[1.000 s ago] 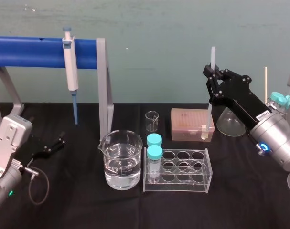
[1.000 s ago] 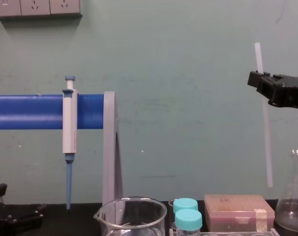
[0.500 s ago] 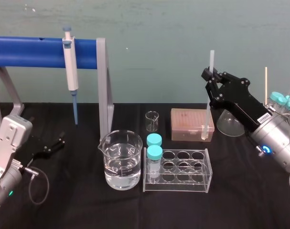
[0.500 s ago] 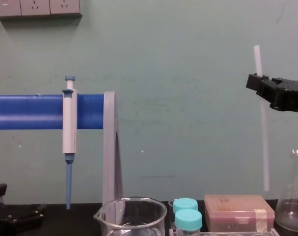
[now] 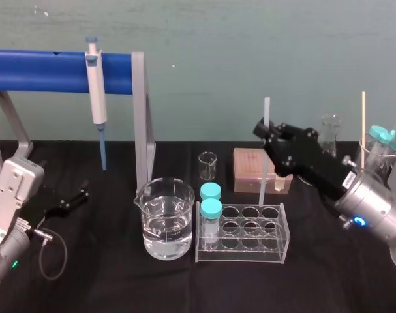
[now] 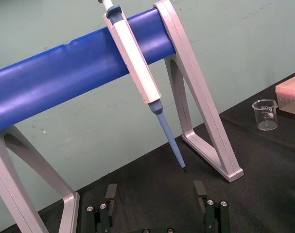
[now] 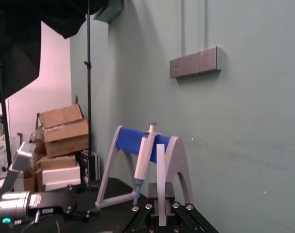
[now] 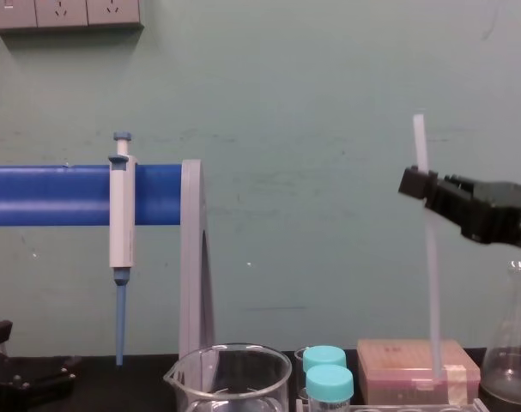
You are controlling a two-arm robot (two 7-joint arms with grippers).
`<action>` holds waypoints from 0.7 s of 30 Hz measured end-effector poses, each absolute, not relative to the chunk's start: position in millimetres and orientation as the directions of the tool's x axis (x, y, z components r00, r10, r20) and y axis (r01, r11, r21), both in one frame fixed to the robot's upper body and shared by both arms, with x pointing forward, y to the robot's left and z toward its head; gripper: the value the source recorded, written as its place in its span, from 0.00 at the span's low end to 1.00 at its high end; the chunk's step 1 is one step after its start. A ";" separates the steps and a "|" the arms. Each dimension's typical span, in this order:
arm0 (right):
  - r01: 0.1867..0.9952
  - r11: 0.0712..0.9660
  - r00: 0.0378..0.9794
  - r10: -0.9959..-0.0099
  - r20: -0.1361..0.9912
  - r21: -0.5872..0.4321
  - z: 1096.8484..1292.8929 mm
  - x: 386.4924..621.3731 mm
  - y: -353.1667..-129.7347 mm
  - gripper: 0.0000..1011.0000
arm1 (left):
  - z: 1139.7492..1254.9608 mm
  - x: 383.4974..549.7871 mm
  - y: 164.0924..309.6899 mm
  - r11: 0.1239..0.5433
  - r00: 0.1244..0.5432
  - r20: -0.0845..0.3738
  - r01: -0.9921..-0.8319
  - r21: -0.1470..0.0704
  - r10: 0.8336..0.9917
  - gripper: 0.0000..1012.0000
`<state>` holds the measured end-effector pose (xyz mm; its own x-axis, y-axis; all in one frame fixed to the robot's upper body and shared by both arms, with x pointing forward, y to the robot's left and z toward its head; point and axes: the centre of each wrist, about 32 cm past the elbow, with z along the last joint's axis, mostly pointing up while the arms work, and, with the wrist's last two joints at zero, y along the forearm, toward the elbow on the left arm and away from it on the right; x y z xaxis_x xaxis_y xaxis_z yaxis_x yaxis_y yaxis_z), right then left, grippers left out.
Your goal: Pick up the stirring rod with one hand, then place it down.
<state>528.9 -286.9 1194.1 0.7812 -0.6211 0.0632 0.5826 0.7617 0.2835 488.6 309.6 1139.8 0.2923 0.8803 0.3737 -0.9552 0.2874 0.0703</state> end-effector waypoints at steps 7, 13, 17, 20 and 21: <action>0.591 0.759 0.777 -0.627 0.061 0.271 1178.7 534.1 -284.9 0.07 | 1139.8 488.6 309.7 0.287 0.292 0.374 -0.955 0.070 0.880 0.99; 0.611 0.741 0.760 -0.648 0.054 0.279 1168.3 540.3 -281.0 0.07 | 1139.8 488.6 309.7 0.287 0.292 0.374 -0.955 0.070 0.880 0.99; 0.622 0.731 0.750 -0.659 0.053 0.280 1162.4 544.5 -278.2 0.07 | 1139.8 488.6 309.7 0.287 0.292 0.374 -0.955 0.070 0.880 0.99; 0.629 0.726 0.745 -0.665 0.051 0.279 1158.5 547.3 -275.9 0.07 | 1139.8 488.6 309.7 0.287 0.292 0.374 -0.955 0.070 0.880 0.99; 0.630 0.725 0.744 -0.666 0.050 0.278 1157.3 547.9 -275.3 0.07 | 1139.8 488.6 309.7 0.287 0.292 0.374 -0.955 0.070 0.880 0.99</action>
<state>547.9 -275.3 1157.3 0.7441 -0.6663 0.0499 0.6303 0.7248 0.2783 488.6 309.7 1139.8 0.2923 0.8803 0.3738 -0.9552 0.2873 0.0703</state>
